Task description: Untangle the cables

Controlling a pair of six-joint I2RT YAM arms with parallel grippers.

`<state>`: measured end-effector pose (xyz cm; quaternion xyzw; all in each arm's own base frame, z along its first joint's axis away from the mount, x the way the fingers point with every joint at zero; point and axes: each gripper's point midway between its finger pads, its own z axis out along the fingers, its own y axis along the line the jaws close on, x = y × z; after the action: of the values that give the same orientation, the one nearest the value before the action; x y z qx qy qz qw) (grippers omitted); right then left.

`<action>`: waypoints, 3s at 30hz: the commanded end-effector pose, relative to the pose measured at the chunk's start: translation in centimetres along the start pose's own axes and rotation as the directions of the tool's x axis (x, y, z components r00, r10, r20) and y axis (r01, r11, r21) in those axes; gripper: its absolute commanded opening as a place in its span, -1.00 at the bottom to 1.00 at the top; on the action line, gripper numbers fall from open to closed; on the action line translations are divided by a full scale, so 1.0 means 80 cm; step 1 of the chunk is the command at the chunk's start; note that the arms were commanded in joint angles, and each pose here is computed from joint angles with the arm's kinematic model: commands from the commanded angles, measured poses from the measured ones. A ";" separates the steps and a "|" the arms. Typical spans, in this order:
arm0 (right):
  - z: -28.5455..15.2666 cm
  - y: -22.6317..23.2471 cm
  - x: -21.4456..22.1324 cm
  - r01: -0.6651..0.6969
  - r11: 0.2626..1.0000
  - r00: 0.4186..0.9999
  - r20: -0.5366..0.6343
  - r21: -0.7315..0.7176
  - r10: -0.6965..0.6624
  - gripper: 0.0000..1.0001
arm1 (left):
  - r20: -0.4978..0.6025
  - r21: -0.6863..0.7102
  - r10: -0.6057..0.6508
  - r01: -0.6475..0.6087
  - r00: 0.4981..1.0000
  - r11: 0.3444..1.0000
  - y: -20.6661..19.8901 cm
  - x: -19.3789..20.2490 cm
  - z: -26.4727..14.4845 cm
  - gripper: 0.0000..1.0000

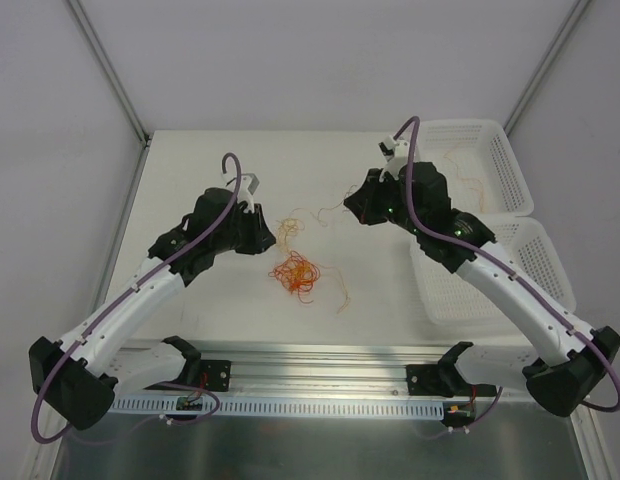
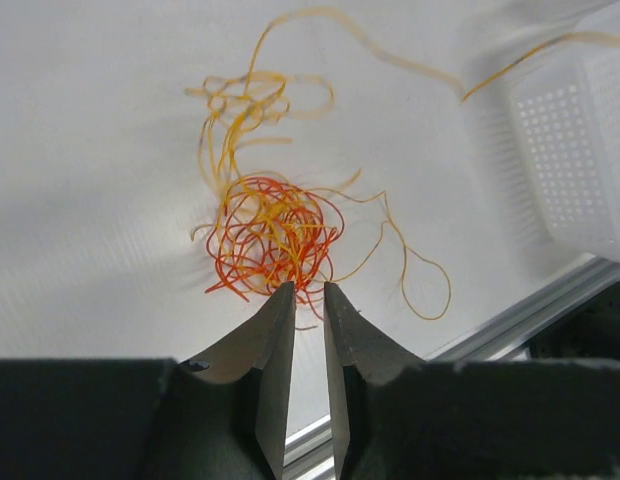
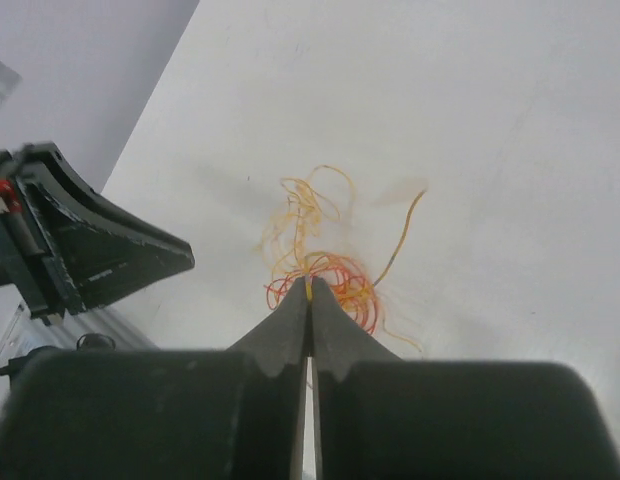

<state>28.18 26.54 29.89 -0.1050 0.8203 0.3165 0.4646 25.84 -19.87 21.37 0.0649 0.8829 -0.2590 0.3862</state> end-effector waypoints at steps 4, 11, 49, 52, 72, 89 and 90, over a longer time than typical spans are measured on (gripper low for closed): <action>-0.055 -0.022 -0.050 0.102 0.986 0.990 0.088 0.135 -0.114 -0.99 | 0.025 0.003 -0.020 0.020 0.999 1.000 0.013 0.023 0.015 -0.61; -0.074 0.002 -0.073 0.149 0.986 0.983 0.097 0.071 -0.156 -0.99 | -0.031 0.077 -0.086 0.088 0.996 0.993 0.007 0.057 0.043 0.19; -0.231 -0.028 -0.152 0.261 0.911 0.890 0.286 0.319 -0.355 -0.99 | -0.056 -0.683 -0.484 0.320 0.873 0.656 0.254 0.142 0.076 -1.00; -0.251 -0.041 -0.162 0.252 0.888 0.870 0.311 0.386 -0.382 -0.99 | 0.009 -0.694 -0.555 0.404 0.832 0.595 0.275 0.139 0.059 -1.00; -0.298 -0.056 -0.160 0.228 0.869 0.835 0.370 0.439 -0.406 -0.99 | 0.242 -0.609 -0.748 0.697 0.618 0.379 0.337 0.114 0.009 -1.00; -0.152 0.046 -0.110 0.262 0.963 0.951 0.189 -0.066 -0.246 -0.99 | -0.030 -0.130 -0.239 0.233 0.971 0.964 0.126 0.021 0.036 0.98; -0.148 0.051 -0.112 0.258 0.963 0.952 0.192 -0.081 -0.239 -0.99 | -0.027 -0.101 -0.203 0.199 0.979 0.975 0.118 0.018 0.035 0.98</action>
<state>23.87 19.07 38.79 -0.1953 0.7873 0.2250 0.5398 29.16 -11.44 11.68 -0.1215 0.9228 -0.2143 0.2963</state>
